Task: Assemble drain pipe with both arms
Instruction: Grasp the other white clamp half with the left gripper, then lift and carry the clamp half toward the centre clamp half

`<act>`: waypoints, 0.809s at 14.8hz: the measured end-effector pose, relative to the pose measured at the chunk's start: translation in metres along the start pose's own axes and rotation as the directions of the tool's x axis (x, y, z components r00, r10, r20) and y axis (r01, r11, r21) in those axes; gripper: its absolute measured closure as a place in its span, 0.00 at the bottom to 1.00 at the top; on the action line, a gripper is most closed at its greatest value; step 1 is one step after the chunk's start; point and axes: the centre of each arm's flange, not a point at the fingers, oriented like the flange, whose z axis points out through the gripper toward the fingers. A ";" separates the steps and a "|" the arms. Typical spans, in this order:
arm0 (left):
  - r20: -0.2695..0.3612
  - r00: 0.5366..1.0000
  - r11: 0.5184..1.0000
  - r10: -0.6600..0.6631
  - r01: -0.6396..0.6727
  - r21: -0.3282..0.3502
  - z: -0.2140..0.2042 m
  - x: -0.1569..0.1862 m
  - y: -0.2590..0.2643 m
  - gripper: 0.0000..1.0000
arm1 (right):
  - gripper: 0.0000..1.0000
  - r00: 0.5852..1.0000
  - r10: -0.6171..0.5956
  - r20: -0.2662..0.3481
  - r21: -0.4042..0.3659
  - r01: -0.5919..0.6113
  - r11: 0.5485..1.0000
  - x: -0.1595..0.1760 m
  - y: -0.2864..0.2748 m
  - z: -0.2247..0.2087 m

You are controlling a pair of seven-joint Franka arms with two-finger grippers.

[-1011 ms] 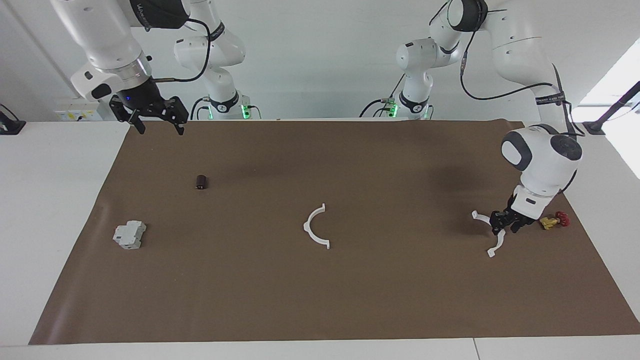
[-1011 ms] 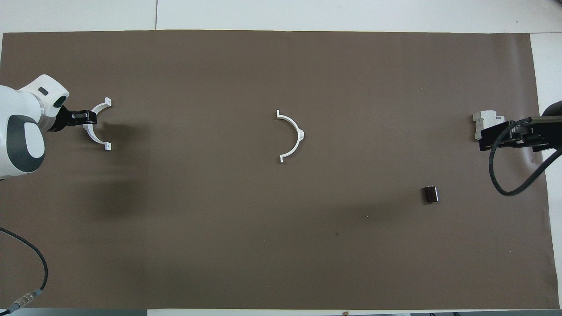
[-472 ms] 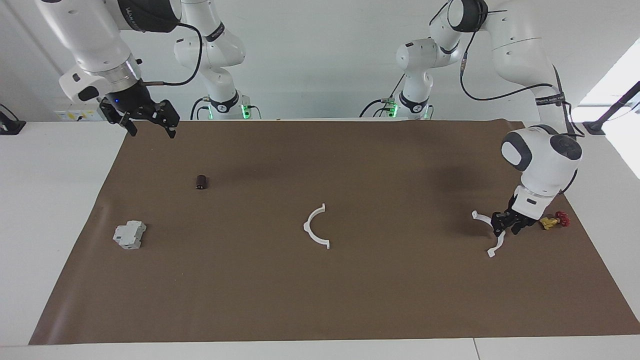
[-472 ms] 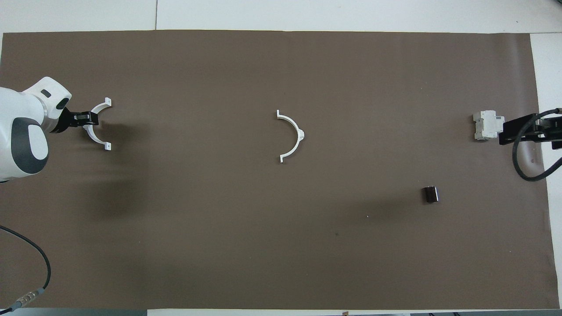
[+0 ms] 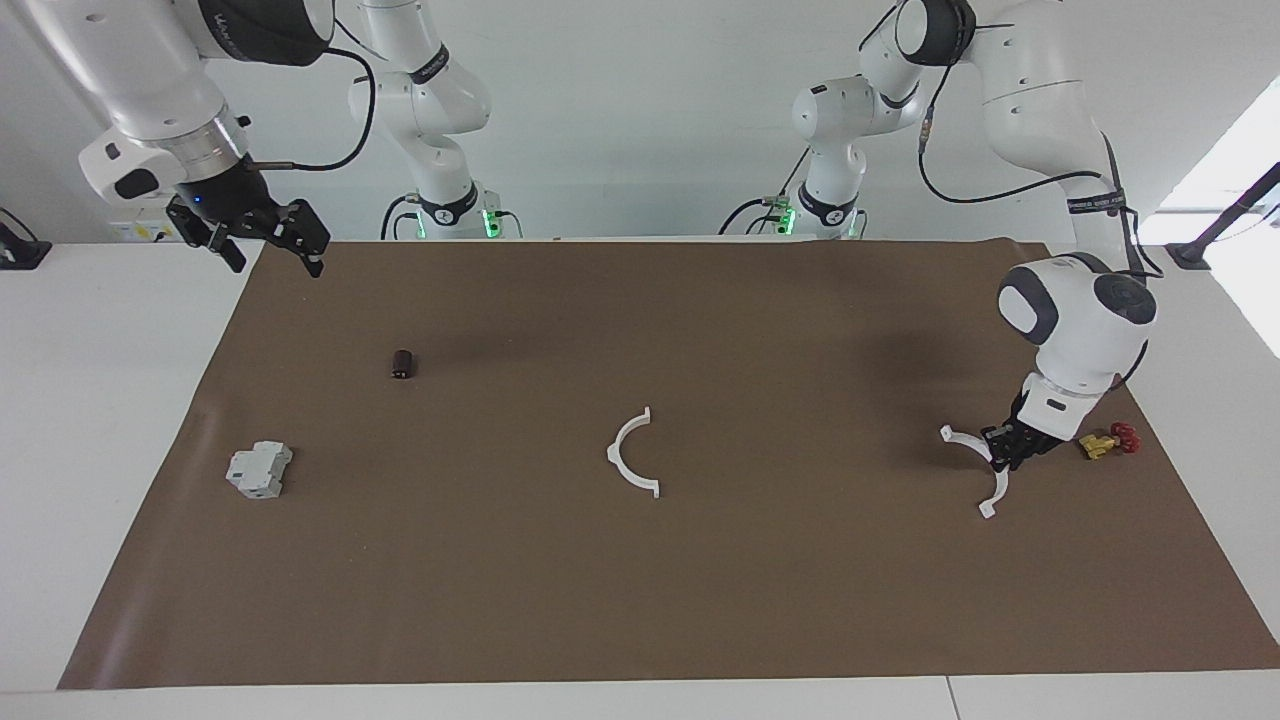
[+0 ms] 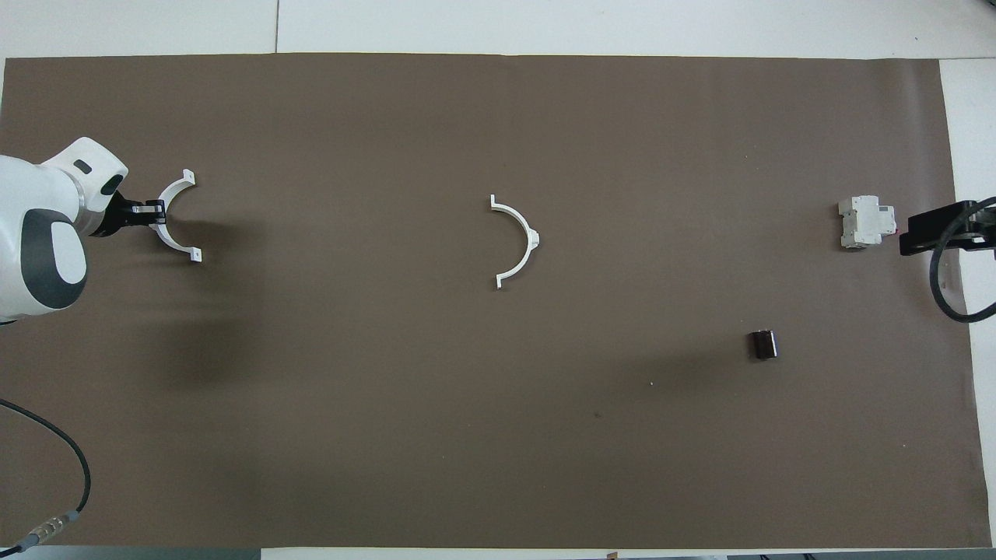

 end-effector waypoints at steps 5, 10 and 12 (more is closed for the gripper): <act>0.005 1.000 1.000 0.004 -0.004 -0.007 -0.036 0.002 0.018 0.80 | 0.00 1.000 -0.011 0.028 -0.001 0.011 1.000 -0.004 -0.005 -0.009; 0.007 1.000 0.999 -0.026 0.027 -0.024 -0.072 0.015 0.093 0.80 | 0.00 0.999 -0.025 0.044 -0.001 0.025 1.000 -0.006 -0.005 -0.009; -0.005 0.999 0.999 -0.043 0.043 -0.022 -0.078 0.016 0.139 0.80 | 0.00 0.998 -0.048 0.046 0.000 0.048 0.999 -0.007 -0.005 -0.008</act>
